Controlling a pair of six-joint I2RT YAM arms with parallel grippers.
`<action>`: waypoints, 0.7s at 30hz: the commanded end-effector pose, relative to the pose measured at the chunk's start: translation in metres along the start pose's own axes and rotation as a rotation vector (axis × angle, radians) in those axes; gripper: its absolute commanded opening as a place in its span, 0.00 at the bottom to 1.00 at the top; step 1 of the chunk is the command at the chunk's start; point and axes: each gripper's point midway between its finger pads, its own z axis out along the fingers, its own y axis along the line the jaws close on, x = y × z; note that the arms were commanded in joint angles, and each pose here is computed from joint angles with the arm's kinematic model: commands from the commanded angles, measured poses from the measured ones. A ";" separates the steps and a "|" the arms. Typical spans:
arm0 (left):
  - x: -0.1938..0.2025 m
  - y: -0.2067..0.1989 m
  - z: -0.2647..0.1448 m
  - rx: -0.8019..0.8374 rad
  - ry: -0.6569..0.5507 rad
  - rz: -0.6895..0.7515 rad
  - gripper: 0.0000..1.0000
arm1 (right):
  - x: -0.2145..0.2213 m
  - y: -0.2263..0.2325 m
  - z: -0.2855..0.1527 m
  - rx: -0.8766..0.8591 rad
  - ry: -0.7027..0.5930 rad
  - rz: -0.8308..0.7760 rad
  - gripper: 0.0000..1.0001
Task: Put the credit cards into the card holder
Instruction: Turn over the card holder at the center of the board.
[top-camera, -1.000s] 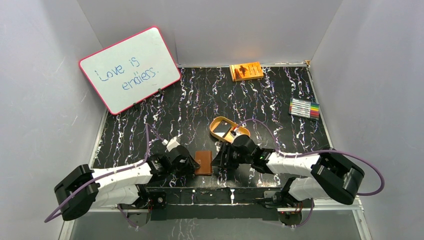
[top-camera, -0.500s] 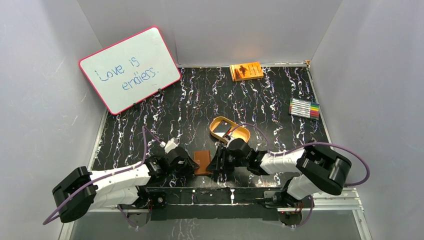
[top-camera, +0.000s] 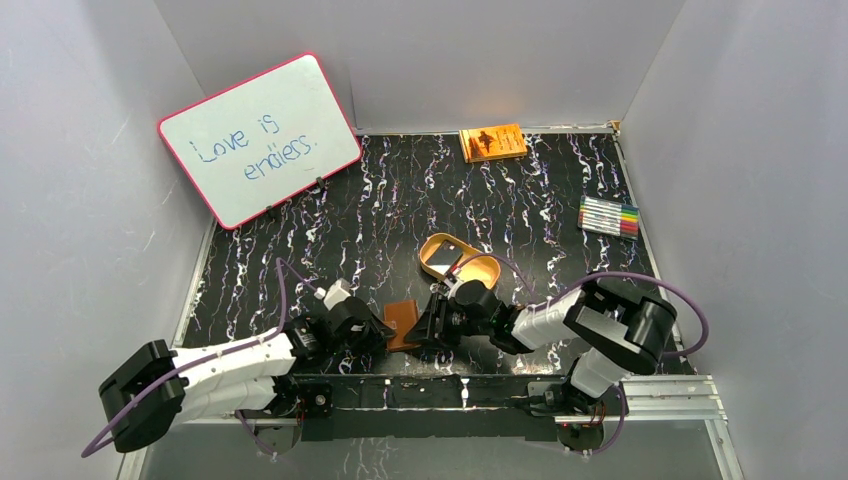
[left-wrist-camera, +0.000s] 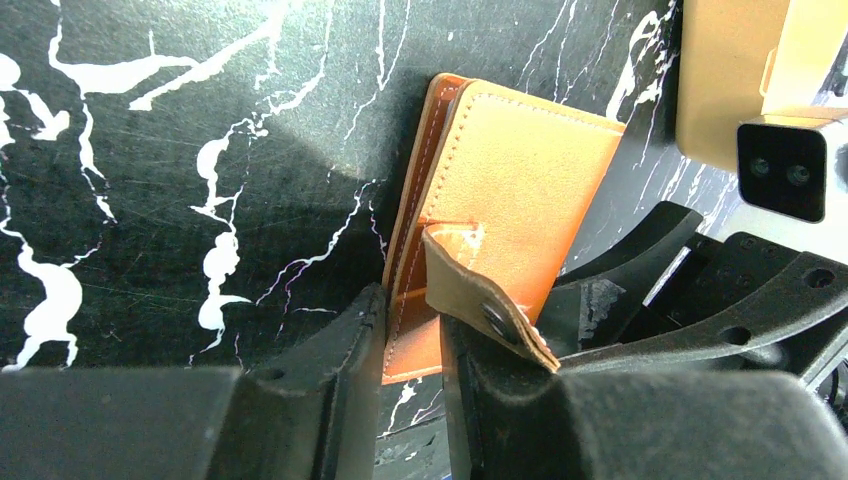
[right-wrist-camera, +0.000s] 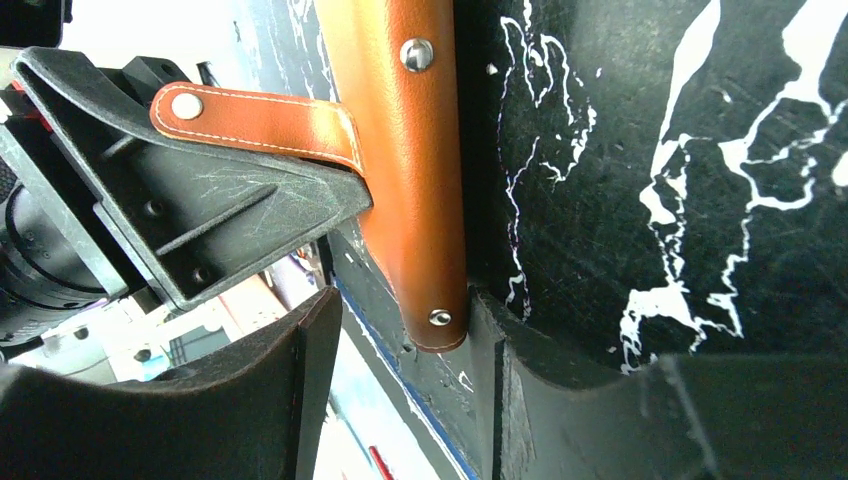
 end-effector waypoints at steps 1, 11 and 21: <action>0.005 0.103 -0.005 -0.337 0.010 0.094 0.08 | 0.006 -0.009 0.005 0.002 0.011 0.031 0.57; 0.006 0.105 -0.005 -0.335 0.012 0.087 0.07 | 0.000 0.006 0.019 -0.053 0.004 0.039 0.50; 0.007 0.106 -0.005 -0.330 0.013 0.083 0.06 | -0.005 0.015 0.029 -0.087 -0.006 0.045 0.44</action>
